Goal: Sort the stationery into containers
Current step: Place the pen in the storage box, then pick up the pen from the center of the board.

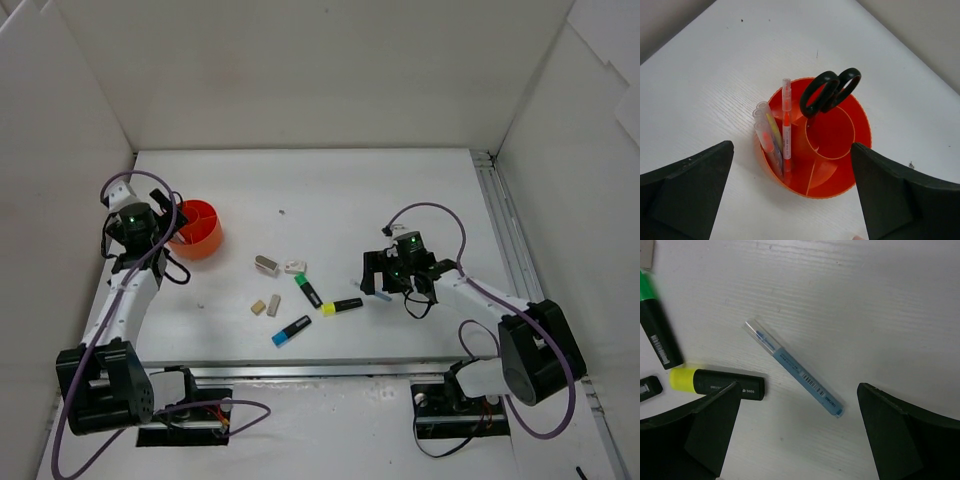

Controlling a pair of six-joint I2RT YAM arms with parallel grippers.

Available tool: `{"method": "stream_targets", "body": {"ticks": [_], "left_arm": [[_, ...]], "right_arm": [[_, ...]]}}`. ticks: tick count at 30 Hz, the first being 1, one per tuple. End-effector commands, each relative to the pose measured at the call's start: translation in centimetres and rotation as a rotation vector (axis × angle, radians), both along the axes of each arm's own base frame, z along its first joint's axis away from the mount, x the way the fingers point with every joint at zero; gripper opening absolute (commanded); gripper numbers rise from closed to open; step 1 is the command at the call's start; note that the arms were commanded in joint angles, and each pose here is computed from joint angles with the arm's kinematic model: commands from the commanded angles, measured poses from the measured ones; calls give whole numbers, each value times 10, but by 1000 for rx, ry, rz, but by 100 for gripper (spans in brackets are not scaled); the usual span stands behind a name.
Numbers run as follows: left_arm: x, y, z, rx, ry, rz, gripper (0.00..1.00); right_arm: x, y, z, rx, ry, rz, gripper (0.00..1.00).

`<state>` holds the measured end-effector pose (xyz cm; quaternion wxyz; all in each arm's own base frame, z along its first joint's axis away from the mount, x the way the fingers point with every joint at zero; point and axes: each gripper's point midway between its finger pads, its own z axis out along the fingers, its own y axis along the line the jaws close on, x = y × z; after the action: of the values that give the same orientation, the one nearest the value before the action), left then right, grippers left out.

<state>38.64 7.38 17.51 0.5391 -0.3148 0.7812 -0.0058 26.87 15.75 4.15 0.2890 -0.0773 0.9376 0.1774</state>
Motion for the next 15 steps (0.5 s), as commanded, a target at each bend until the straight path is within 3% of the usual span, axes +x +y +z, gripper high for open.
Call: {"method": "stream_targets", "body": {"ticks": [1, 5, 15], "left_arm": [[-1, -2, 44, -1, -123, -12, 99], [-10, -14, 67, 8, -152, -66, 99], [-49, -22, 99, 66, -214, -77, 99]], "right_arm": [[2, -8, -6, -25, 44, -88, 98], [5, -10, -21, -61, 87, -111, 96], [-9, -4, -47, -200, 139, -105, 80]]}}
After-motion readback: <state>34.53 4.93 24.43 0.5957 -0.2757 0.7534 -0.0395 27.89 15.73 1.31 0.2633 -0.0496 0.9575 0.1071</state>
